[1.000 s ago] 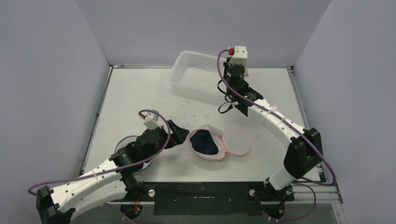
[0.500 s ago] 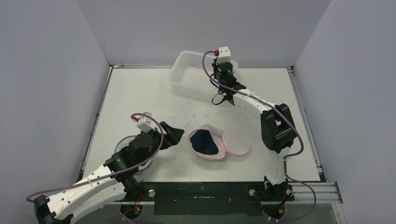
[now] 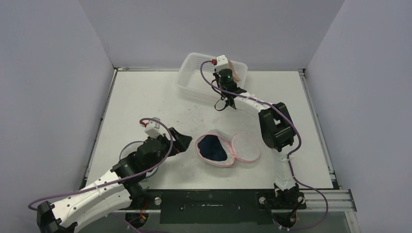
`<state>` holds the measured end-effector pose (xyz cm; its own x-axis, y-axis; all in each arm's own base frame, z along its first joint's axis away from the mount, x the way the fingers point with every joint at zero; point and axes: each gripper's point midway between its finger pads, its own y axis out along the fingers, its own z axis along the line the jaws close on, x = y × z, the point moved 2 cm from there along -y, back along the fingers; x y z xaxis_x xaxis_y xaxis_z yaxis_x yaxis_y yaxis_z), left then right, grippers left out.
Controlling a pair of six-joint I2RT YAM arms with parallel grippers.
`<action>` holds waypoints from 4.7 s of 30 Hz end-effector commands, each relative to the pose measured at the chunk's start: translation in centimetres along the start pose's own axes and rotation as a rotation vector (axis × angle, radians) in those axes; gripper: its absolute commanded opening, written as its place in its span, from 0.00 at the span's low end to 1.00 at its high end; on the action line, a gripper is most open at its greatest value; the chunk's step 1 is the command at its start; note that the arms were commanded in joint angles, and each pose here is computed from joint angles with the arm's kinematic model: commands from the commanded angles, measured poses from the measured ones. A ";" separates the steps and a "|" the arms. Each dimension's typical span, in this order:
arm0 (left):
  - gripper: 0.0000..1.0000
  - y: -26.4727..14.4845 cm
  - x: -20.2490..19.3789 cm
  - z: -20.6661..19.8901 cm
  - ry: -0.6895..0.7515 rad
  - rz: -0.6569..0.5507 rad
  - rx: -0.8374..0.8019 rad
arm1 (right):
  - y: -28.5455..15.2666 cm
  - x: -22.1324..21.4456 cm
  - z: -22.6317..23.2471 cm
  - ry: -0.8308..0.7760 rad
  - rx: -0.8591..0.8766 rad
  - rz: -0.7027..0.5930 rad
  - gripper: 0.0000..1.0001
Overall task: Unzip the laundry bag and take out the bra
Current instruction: Place the bra in the bin, then pick up the bra from the laundry bag.
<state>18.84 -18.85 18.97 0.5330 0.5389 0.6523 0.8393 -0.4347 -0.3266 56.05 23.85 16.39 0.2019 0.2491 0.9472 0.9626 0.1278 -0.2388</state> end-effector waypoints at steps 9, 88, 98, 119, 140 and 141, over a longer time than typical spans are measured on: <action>0.96 0.5 0.1 -0.6 -0.026 -0.002 -0.018 | 1.1 -1.9 1.9 -0.120 -0.020 0.128 0.05; 0.52 6.9 -4.9 -1.2 0.117 0.293 0.004 | -38.7 -9.1 10.8 0.308 0.660 0.229 0.50; 0.21 6.3 -5.8 -0.9 0.068 0.291 -0.051 | -40.2 -11.7 12.7 0.172 0.716 0.267 0.46; 0.23 4.1 -5.3 -0.4 0.054 0.273 -0.080 | -37.2 -5.9 13.1 0.267 0.532 0.124 0.77; 0.00 3.6 -6.0 1.5 0.078 0.278 -0.024 | -36.1 -6.8 15.8 0.295 0.547 0.163 0.73; 0.00 3.5 -6.0 1.4 0.073 0.280 -0.030 | -36.0 -6.8 16.2 0.293 0.552 0.167 0.73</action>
<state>18.77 -22.09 11.85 0.7459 0.3311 0.5779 0.6508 -0.5472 -0.5263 16.50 30.48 12.64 0.4708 0.1385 0.8713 0.6907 0.5566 -0.4617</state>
